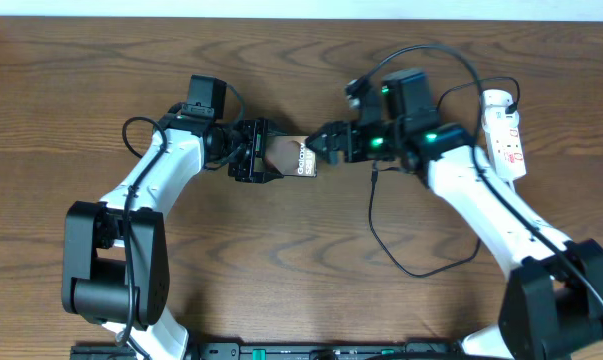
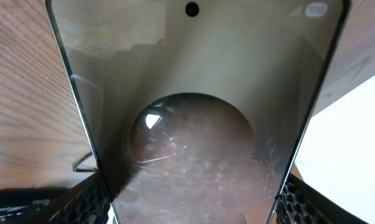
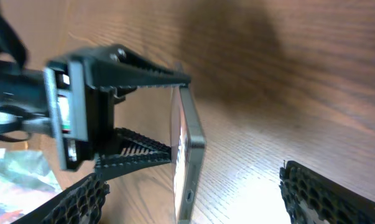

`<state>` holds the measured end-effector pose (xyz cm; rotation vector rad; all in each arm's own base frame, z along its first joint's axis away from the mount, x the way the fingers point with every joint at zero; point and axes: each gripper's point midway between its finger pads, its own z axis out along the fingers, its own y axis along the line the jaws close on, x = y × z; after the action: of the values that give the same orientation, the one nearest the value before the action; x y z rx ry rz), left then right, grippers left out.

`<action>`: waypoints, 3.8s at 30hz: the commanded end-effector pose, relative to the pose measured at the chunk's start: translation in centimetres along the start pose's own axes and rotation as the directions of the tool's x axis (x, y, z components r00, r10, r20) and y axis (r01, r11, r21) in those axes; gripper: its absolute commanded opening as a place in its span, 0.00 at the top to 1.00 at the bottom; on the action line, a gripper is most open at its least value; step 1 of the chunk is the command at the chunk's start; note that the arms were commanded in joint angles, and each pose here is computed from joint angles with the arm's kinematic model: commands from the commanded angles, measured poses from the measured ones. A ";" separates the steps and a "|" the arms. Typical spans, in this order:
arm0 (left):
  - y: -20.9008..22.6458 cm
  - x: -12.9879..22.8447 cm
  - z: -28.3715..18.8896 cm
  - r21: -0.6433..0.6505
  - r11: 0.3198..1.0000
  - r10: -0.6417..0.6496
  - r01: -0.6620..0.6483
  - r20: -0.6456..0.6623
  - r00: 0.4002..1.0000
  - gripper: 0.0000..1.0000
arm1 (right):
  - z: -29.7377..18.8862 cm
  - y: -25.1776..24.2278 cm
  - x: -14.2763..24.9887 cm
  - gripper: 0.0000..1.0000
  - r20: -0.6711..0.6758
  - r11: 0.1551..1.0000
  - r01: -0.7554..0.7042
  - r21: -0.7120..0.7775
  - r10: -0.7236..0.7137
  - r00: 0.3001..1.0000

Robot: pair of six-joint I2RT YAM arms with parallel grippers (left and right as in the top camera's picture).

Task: Plug charger to phone and switch on socket
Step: 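Move the right gripper to the phone's bottom edge and grasp it, then open the left gripper and pull the phone away with the right gripper, then hold the phone upright in the right gripper near the power strip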

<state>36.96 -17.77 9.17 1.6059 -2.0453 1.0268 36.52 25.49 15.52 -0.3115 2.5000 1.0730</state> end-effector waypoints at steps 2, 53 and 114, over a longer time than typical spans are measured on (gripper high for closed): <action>-1.4 1.5 -1.3 0.046 0.999 0.022 -0.021 -0.026 0.999 0.93 | 2.1 0.4 0.6 0.12 -0.016 1.000 0.008 0.030 -0.007 1.000; -1.2 3.7 -1.5 0.031 1.000 0.006 -0.001 -0.156 0.988 0.93 | 6.0 1.9 1.0 0.99 0.022 0.997 -0.005 0.074 0.004 1.000; -8.0 4.0 -2.6 0.275 0.549 0.789 -0.789 0.143 0.598 0.61 | -10.7 -1.4 -9.4 0.99 0.382 0.927 -0.354 -0.121 0.373 0.846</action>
<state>42.58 -19.50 14.99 0.6919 -2.7715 1.6778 42.40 17.15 23.48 0.3683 2.2534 1.1521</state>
